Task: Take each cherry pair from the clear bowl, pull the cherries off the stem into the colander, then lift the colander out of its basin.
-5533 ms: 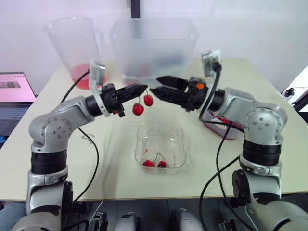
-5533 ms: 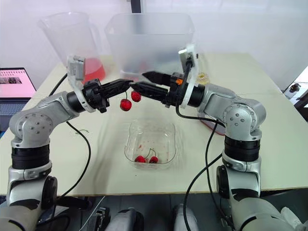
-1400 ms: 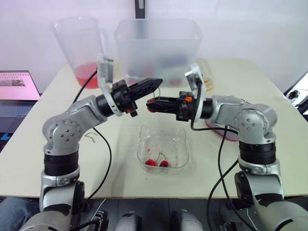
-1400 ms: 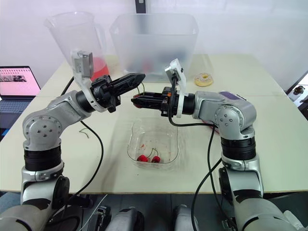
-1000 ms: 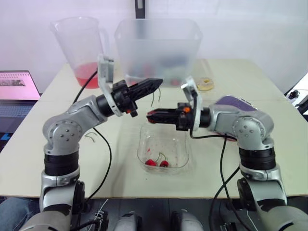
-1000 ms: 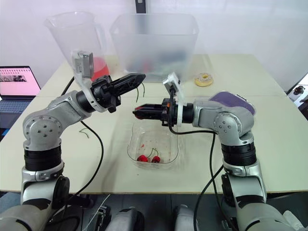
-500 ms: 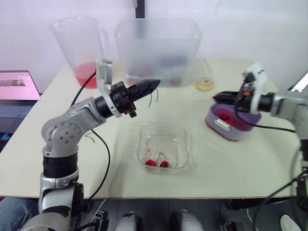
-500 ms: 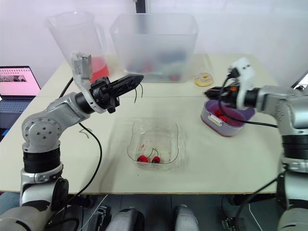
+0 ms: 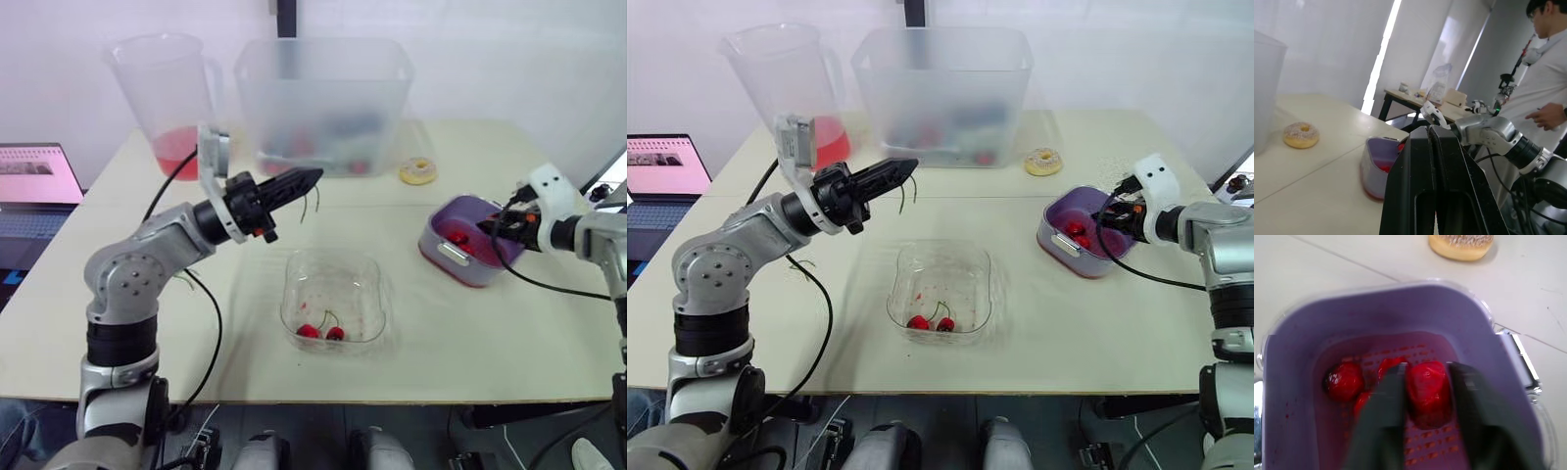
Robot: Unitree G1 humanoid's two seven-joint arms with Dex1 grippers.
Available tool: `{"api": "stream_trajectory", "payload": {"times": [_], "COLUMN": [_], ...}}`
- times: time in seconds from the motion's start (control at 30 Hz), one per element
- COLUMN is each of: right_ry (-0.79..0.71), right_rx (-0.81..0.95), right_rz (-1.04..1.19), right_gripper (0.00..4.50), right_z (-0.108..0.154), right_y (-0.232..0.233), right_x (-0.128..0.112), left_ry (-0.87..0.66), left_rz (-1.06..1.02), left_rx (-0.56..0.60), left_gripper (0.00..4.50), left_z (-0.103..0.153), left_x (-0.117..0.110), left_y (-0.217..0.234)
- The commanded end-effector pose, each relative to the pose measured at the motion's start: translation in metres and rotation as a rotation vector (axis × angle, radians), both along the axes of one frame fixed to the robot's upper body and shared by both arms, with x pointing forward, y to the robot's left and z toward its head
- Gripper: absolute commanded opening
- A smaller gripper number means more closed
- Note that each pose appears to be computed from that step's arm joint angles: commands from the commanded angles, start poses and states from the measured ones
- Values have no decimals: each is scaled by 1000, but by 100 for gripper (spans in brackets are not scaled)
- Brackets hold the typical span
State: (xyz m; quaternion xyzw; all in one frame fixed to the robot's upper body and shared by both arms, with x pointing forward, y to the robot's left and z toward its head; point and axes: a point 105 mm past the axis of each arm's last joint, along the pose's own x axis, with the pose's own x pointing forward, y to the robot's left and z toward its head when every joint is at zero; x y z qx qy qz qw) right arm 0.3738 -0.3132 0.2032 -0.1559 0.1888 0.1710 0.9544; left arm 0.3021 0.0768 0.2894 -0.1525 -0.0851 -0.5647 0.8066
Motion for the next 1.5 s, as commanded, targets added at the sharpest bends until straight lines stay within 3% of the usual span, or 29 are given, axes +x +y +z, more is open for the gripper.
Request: {"api": "stream_trajectory", "payload": {"times": [0.03, 0.1, 0.13, 0.33, 0.43, 0.57, 0.67, 0.8, 1.0, 1.17, 1.27, 1.5], "right_ry": [-64, -97, -123, -215, -185, -131, -67, -34, -83, -126, -119, -70], "right_rx": [-54, -65, -54, 101, 248, 339, 361, 362, 364, 375, 358, 349], "right_rz": [15, 47, 97, 514, 861, 1154, 1289, 1311, 1304, 1258, 1189, 1166], "right_gripper": [334, 422, 445, 445, 445, 445, 445, 445, 445, 445, 450, 450], "right_z": [26, 43, 57, 115, 136, 142, 134, 124, 129, 132, 125, 113], "right_y": [-2, 3, 12, 89, 149, 194, 215, 223, 228, 226, 218, 212], "right_x": [-3, -5, -7, -34, -71, -108, -125, -123, -121, -122, -114, -112], "left_ry": [-56, -49, -44, -6, 49, 202, 284, 368, 613, 702, 693, 555], "left_rz": [24, 49, 63, 138, 222, 338, 475, 736, 893, 960, 981, 1007], "left_rx": [24, 38, 45, 68, 96, 128, 22, -61, 41, -107, -139, -211], "left_gripper": [0, 0, 0, 0, 0, 0, 0, 0, 0, 0, 82, 440], "left_z": [6, 4, 2, -7, -21, -53, -65, -84, -157, -174, -168, -120], "left_x": [-4, -2, -1, 0, 2, 5, 7, 25, 32, 37, 40, 42], "left_y": [5, 11, 14, 37, 57, 81, 106, 146, 178, 205, 214, 239]}}
